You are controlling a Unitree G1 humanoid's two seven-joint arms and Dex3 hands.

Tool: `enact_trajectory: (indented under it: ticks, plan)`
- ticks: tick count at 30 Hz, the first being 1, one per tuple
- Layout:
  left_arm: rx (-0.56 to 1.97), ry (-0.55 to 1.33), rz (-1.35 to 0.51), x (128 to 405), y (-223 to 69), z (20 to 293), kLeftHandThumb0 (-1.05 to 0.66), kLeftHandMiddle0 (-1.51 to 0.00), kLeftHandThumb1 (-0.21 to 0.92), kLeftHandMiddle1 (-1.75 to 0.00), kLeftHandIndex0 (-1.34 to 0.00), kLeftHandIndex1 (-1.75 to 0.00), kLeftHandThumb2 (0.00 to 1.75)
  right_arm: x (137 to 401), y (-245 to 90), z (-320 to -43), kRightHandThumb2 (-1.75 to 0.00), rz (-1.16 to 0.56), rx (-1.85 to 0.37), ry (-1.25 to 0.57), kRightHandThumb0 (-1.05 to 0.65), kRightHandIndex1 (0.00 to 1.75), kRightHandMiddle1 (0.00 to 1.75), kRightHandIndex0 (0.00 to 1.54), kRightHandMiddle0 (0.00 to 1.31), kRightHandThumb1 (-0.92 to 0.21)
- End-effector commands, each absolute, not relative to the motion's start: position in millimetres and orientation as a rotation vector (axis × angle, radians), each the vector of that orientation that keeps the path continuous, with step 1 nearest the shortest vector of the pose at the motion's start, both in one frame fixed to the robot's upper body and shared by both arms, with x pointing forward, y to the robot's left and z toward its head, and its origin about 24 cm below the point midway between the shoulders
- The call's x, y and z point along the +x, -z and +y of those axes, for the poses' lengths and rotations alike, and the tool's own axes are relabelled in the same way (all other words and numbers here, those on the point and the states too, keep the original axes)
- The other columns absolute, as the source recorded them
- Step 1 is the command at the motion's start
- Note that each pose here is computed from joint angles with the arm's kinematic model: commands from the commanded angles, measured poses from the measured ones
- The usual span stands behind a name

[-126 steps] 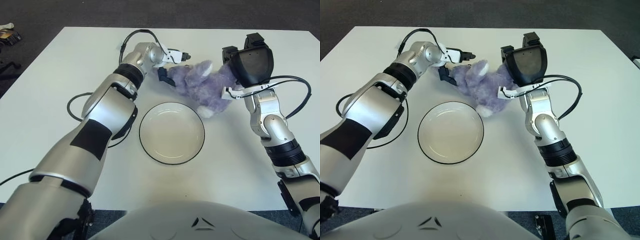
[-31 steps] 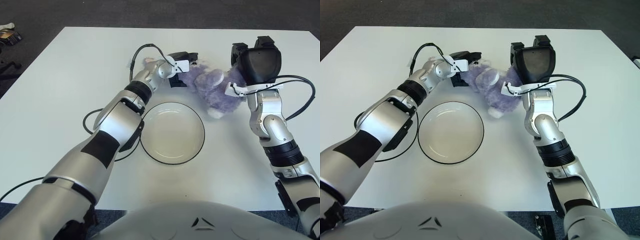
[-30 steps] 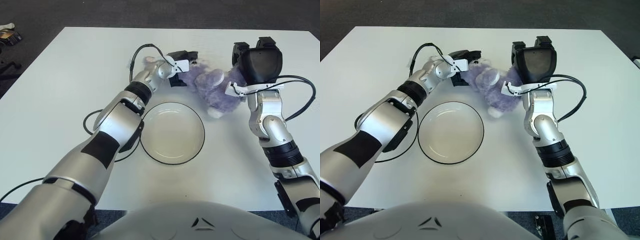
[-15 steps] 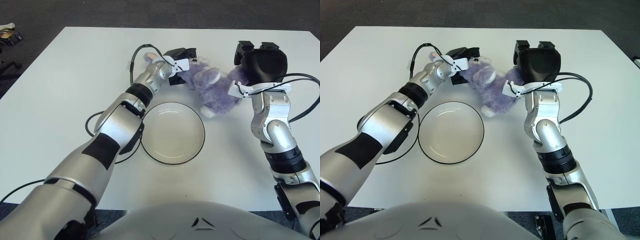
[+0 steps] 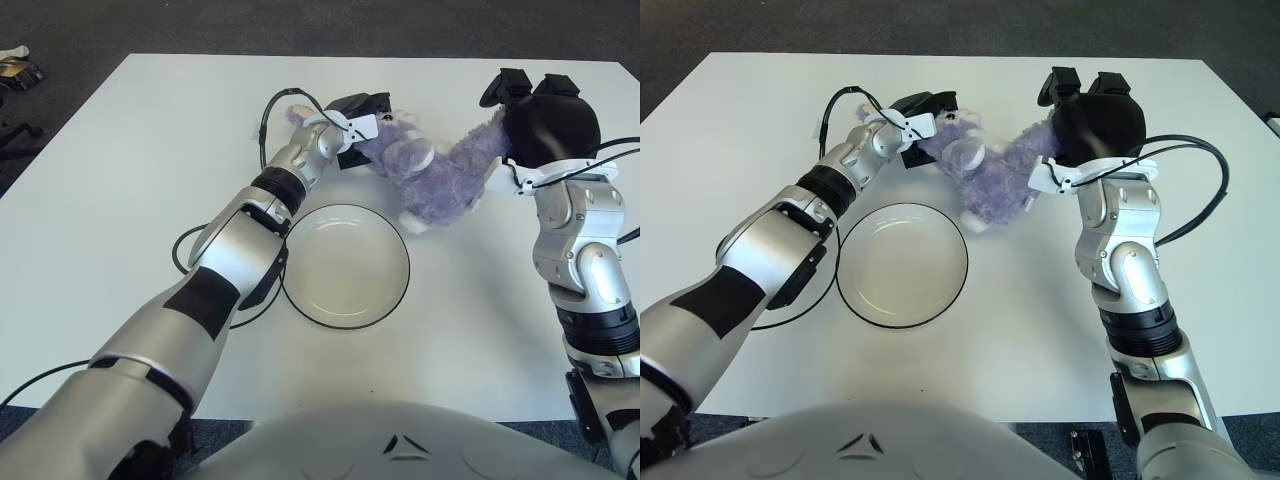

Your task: Put the doll into the plate.

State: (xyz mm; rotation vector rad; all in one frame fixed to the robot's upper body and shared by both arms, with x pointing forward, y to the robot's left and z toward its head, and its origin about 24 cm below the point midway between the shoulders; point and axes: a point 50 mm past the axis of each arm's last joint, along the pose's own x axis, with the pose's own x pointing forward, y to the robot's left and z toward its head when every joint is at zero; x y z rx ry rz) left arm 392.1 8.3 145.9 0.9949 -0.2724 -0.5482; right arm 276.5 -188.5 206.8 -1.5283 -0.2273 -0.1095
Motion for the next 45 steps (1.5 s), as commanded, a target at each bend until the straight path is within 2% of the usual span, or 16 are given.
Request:
enact_trajectory:
  ticks: [1, 6, 15, 21, 26, 30, 34, 37, 41, 44, 45]
  plan:
    - [0.988, 0.505, -0.265, 394, -145, 15, 0.0, -0.92, -0.07, -1.68, -0.67, -1.75, 1.74, 272, -214, -193, -0.29, -0.209, -1.543, 0.077, -0.91, 0.95, 0.77, 0.0, 0.0, -0.9]
    - [0.988, 0.5, -0.267, 394, -144, 16, 0.0, -0.92, -0.07, -1.68, -0.66, -1.75, 1.73, 270, -218, -198, -0.26, -0.151, -1.567, 0.039, -0.98, 0.81, 0.72, 0.0, 0.0, -0.92]
    - [0.993, 0.479, -0.268, 394, -144, 16, 0.0, -0.92, -0.06, -1.67, -0.66, -1.75, 1.73, 270, -233, -211, -0.25, -0.058, -1.666, 0.035, -1.04, 0.81, 0.7, 0.0, 0.0, -0.92]
    - [0.992, 0.473, -0.265, 395, -144, 17, 0.0, -0.92, -0.06, -1.66, -0.66, -1.75, 1.71, 287, -250, -253, -0.21, 0.015, -1.671, 0.051, -1.05, 0.79, 0.73, 0.0, 0.0, -0.91]
    - [1.007, 0.455, -0.303, 394, -146, 19, 0.0, -0.92, -0.06, -1.66, -0.66, -1.75, 1.71, 287, -254, -256, -0.18, 0.02, -1.661, 0.049, -1.05, 0.81, 0.72, 0.0, 0.0, -0.88]
    - [1.011, 0.433, -0.337, 395, -148, 22, 0.0, -0.92, -0.06, -1.66, -0.67, -1.75, 1.71, 284, -259, -258, -0.16, 0.019, -1.64, 0.08, -1.03, 0.73, 0.7, 0.0, 0.0, -0.86]
    - [1.011, 0.4, -0.377, 395, -152, 26, 0.0, -0.92, -0.06, -1.66, -0.67, -1.75, 1.72, 283, -259, -265, -0.15, 0.062, -1.61, 0.136, -1.01, 0.59, 0.66, 0.0, 0.0, -0.82]
    - [1.009, 0.37, -0.399, 396, -155, 28, 0.0, -0.92, -0.07, -1.67, -0.67, -1.75, 1.72, 288, -246, -280, -0.15, 0.144, -1.588, 0.198, -0.96, 0.46, 0.63, 0.0, 0.0, -0.79]
    - [1.005, 0.347, -0.412, 396, -158, 30, 0.0, -0.92, -0.07, -1.68, -0.67, -1.75, 1.73, 298, -232, -296, -0.16, 0.203, -1.586, 0.248, -0.92, 0.38, 0.59, 0.0, 0.0, -0.77]
    - [1.001, 0.326, -0.424, 396, -161, 32, 0.0, -0.92, -0.07, -1.69, -0.67, -1.75, 1.74, 301, -229, -301, -0.24, 0.219, -1.582, 0.278, -0.88, 0.36, 0.54, 0.01, 0.0, -0.72]
    - [1.002, 0.318, -0.431, 396, -161, 33, 0.0, -0.91, -0.07, -1.69, -0.67, -1.75, 1.74, 302, -228, -302, -0.32, 0.22, -1.578, 0.288, -0.87, 0.38, 0.51, 0.01, 0.0, -0.67]
